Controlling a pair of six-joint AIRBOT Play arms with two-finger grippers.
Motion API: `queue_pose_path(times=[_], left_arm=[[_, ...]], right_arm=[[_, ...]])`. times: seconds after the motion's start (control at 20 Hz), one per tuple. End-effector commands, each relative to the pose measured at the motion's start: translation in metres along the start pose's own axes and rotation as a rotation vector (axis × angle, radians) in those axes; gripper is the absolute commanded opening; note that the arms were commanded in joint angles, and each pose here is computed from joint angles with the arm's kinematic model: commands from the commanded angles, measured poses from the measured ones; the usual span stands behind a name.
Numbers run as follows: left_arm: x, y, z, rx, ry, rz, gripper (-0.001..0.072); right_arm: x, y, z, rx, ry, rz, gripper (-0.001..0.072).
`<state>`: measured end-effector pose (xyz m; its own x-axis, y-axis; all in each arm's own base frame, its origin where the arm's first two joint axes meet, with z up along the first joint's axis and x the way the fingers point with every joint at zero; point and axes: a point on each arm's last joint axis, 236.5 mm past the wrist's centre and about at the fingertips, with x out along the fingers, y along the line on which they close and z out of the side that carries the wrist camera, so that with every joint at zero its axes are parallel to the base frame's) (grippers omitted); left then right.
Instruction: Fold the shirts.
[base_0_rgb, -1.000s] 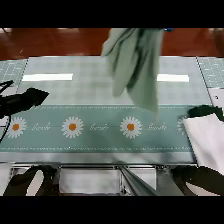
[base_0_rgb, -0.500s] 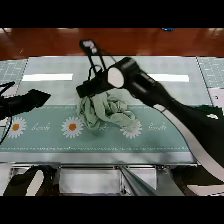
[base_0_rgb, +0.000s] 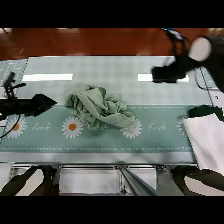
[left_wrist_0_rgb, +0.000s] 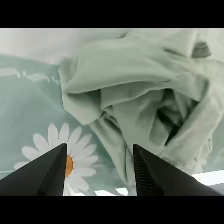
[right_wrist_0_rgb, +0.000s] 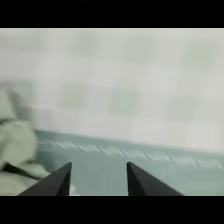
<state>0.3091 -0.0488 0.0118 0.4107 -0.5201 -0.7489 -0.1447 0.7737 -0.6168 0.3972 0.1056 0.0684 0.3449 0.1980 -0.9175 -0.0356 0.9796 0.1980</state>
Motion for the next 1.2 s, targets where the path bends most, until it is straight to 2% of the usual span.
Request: queue_pose_path(times=[0.0,0.15,0.25,0.7,0.75,0.8,0.95,1.15], left_arm=[[0.038,0.013,-0.031,-0.085,0.208,-0.086,0.0507],[0.071,0.013,-0.031,-0.137,0.248,-0.146,0.0507],[0.092,0.015,-0.028,-0.165,0.242,-0.143,0.0506],[0.134,0.031,-0.001,-0.215,0.110,-0.009,0.0489],[0.135,0.028,0.002,-0.213,0.114,-0.014,0.0313],[0.134,0.022,0.002,-0.166,0.133,-0.035,0.0022],[0.118,-0.002,0.003,-0.032,0.202,-0.114,0.0017],[0.095,0.004,0.013,0.018,0.214,-0.101,0.0017]], right_arm=[[0.009,-0.064,-0.076,0.289,-0.022,0.083,0.0406],[0.034,-0.046,-0.141,0.386,0.017,0.234,0.0406],[0.044,-0.039,-0.169,0.403,0.056,0.258,0.0406],[0.066,0.001,-0.199,0.336,0.125,0.280,0.0406],[0.071,0.009,-0.206,0.318,0.153,0.286,0.0406],[0.073,0.016,-0.211,0.306,0.177,0.297,0.0406],[0.081,0.030,-0.216,0.308,0.209,0.322,0.0406],[0.096,0.064,-0.208,0.354,0.212,0.437,0.0406]])
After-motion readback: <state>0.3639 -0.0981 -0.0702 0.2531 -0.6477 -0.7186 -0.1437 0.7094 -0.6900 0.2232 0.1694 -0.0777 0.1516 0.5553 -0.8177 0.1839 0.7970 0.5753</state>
